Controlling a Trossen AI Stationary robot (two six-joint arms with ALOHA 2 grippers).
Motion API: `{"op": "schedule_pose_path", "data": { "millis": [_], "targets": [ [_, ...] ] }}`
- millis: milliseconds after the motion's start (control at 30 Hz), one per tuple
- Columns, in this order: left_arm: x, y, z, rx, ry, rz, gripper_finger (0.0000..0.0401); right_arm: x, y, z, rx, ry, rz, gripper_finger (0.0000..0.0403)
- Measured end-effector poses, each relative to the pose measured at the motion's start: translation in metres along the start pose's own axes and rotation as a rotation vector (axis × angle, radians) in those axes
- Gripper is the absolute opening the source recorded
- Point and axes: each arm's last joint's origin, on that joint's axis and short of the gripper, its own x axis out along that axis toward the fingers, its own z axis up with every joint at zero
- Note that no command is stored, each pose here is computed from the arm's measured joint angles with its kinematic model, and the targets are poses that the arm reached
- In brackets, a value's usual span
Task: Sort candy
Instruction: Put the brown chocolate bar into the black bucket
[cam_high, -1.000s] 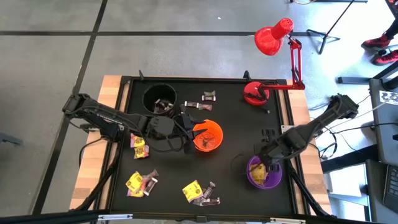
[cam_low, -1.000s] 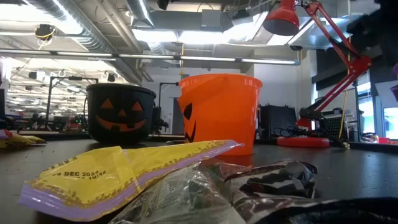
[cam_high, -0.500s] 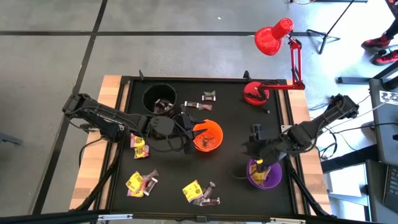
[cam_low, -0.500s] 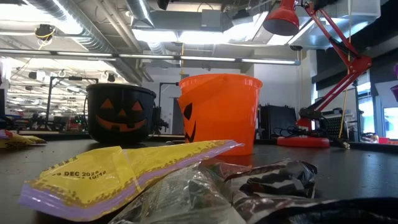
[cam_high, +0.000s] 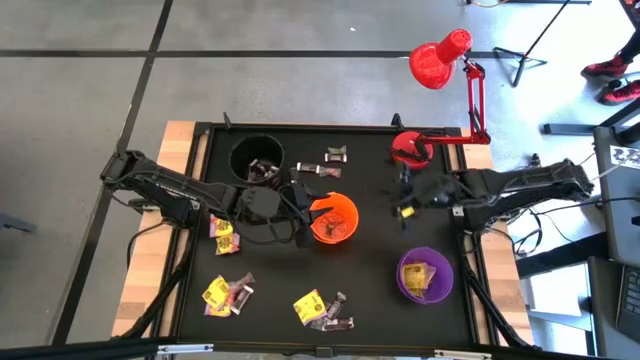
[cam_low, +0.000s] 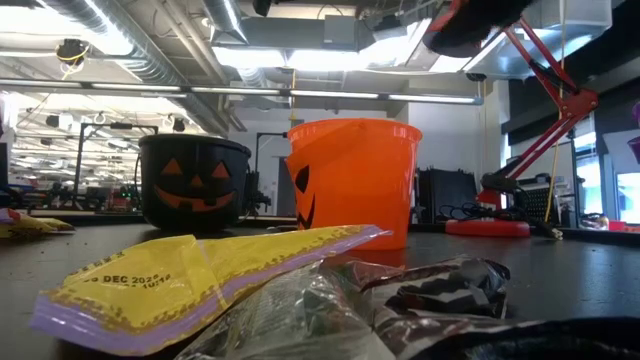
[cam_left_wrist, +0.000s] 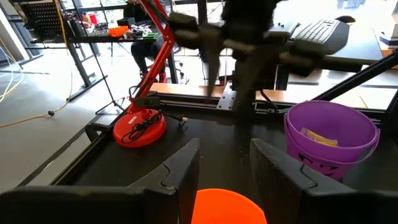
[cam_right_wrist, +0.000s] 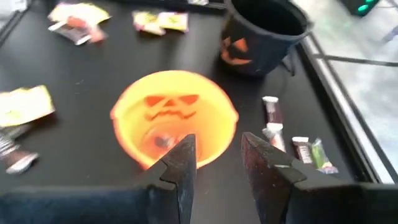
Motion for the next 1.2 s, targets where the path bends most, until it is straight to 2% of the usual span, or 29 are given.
{"op": "schedule_pose_path", "data": {
  "millis": [267, 400, 533, 867, 1200],
  "targets": [
    [0.000, 0.000, 0.000, -0.002, 0.000, 0.000, 0.0133, 0.035, -0.040, -0.050, 0.101, -0.048, -0.181, 0.0127],
    [0.000, 0.001, 0.000, -0.001, -0.002, 0.029, 0.0133, 0.044, -0.055, -0.071, 0.152, -0.056, -0.191, 0.0127],
    [0.003, 0.009, 0.001, -0.007, -0.005, 0.099, 0.0133, 0.045, -0.066, -0.077, 0.181, -0.050, -0.176, 0.0127],
    [0.027, 0.066, 0.003, -0.145, 0.002, 0.157, 0.0133, 0.042, -0.084, -0.081, 0.193, -0.072, -0.168, 0.0127],
    [0.039, 0.135, -0.007, -0.268, 0.083, 0.233, 0.0133, 0.042, -0.080, -0.082, 0.186, -0.074, -0.062, 0.0127]
  ]
}}
